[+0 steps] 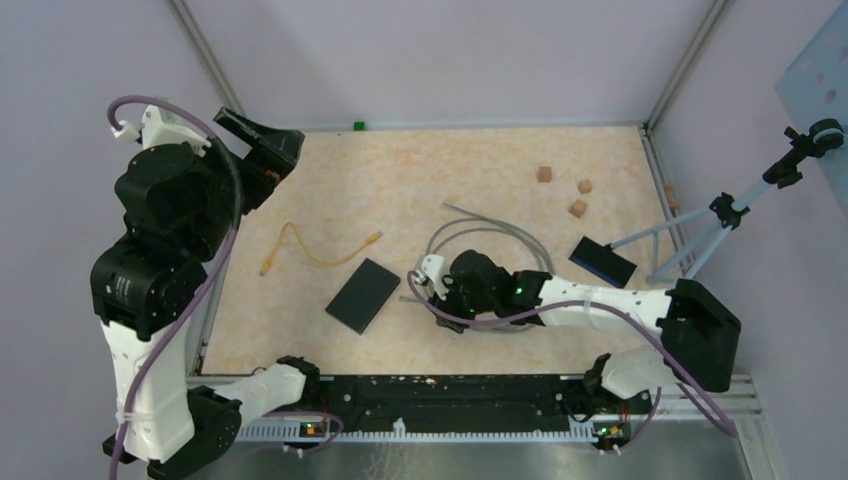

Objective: Insert the plug into the switch port
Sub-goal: Pick up the connector from the center of the board.

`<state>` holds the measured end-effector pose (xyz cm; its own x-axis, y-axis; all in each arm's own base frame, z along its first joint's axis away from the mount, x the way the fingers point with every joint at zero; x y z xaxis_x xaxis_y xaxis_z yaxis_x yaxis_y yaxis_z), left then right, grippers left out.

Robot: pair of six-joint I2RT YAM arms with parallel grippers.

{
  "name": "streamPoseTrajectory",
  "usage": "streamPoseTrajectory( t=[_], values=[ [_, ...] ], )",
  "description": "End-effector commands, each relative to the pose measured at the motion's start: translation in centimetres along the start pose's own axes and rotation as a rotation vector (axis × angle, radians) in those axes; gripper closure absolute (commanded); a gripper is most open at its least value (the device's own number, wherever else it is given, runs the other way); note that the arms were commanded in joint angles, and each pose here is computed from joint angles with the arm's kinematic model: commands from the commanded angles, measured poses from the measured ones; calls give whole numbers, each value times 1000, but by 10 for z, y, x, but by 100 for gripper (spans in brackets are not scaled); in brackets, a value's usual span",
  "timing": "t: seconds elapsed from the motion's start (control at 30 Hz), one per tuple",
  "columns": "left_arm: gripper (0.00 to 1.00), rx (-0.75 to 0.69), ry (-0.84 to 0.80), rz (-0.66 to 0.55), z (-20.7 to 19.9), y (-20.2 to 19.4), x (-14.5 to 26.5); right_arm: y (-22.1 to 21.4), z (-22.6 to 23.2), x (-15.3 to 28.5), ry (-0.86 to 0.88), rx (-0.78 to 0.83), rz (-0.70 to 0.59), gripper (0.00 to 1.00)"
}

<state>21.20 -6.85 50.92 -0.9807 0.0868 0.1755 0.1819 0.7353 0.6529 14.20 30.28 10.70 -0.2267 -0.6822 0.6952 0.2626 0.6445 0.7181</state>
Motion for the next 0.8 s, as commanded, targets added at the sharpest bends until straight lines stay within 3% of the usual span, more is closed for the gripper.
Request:
streamPoseTrajectory(
  t=[0.0,0.3,0.77],
  values=[
    [1,8,-2,-31,-4,6,-7,59,-1,-18,48,203,-143,59],
    [1,6,1,-85,0,12,-7,87,-9,-62,163,245,-155,67],
    [1,-5,-30,-120,4,14,0,45,-25,-100,225,206,-45,68]
  ],
)
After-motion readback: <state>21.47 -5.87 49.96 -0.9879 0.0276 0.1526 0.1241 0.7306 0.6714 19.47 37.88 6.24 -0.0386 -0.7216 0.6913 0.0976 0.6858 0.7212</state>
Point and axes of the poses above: each gripper's point midway between its finger pads, its own x axis back along the fingers, its own z axis along the line the jaws close on, y = z × x, the point moved 2 cm from there along x, back along the fingers, and after that the axes turned 3 degrees about x, right-handed, at the moved point
